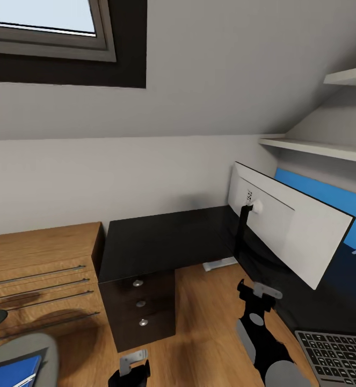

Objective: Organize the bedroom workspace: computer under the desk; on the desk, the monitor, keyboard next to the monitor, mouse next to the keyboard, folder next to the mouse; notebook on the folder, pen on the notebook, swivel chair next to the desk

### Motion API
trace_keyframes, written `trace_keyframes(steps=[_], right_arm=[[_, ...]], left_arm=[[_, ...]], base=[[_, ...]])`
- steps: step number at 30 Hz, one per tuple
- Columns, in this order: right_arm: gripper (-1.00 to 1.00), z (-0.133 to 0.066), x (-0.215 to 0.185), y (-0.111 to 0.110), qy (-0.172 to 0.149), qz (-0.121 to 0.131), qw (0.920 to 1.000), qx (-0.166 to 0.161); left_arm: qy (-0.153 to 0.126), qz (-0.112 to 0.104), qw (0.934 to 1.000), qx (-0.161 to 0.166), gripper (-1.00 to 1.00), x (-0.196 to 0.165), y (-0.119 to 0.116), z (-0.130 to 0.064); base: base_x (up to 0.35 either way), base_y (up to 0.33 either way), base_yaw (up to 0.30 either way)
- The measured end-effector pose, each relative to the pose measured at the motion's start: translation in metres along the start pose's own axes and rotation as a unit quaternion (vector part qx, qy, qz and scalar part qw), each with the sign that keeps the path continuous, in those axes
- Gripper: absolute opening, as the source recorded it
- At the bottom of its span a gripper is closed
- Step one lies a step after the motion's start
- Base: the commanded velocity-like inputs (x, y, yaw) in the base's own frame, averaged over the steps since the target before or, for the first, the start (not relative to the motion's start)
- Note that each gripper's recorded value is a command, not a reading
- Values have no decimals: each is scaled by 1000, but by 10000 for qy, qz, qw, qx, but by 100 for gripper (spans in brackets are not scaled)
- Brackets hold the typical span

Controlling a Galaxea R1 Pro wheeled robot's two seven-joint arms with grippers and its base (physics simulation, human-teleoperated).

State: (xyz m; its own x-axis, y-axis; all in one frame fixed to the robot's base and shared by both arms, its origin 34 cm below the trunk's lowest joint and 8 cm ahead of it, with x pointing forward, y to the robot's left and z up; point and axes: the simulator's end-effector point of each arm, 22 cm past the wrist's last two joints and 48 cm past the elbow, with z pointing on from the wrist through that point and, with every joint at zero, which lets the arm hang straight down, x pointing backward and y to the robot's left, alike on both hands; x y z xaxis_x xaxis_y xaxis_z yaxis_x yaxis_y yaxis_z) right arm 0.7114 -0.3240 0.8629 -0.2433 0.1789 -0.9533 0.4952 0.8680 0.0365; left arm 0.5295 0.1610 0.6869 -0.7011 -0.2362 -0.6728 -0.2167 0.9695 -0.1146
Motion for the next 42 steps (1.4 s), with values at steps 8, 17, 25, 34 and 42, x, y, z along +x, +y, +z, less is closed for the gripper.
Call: trace_keyframes(steps=[8, 17, 25, 34, 42], right_arm=[[100, 15, -2, -38, 14, -221, 9995, 214], [100, 19, 1, -49, 100, -316, 9991, 267], [100, 22, 8, -49, 288, -417, 9986, 123], [100, 28, 13, -61, 479, -377, 9981, 58], [100, 33, 17, -70, 573, -308, 9979, 21]], left_arm=[[-6, -2, 10000, 3, 100, -1, 0, 0], [-7, -3, 10000, 5, 100, -1, -1, 0], [-6, -4, 10000, 6, 100, -1, -1, 0], [-6, -3, 10000, 6, 100, -1, -1, 0], [-6, -3, 10000, 6, 100, -1, -1, 0]], base=[[0, 0, 0], [0, 0, 0], [0, 0, 0], [0, 0, 0], [0, 0, 0]])
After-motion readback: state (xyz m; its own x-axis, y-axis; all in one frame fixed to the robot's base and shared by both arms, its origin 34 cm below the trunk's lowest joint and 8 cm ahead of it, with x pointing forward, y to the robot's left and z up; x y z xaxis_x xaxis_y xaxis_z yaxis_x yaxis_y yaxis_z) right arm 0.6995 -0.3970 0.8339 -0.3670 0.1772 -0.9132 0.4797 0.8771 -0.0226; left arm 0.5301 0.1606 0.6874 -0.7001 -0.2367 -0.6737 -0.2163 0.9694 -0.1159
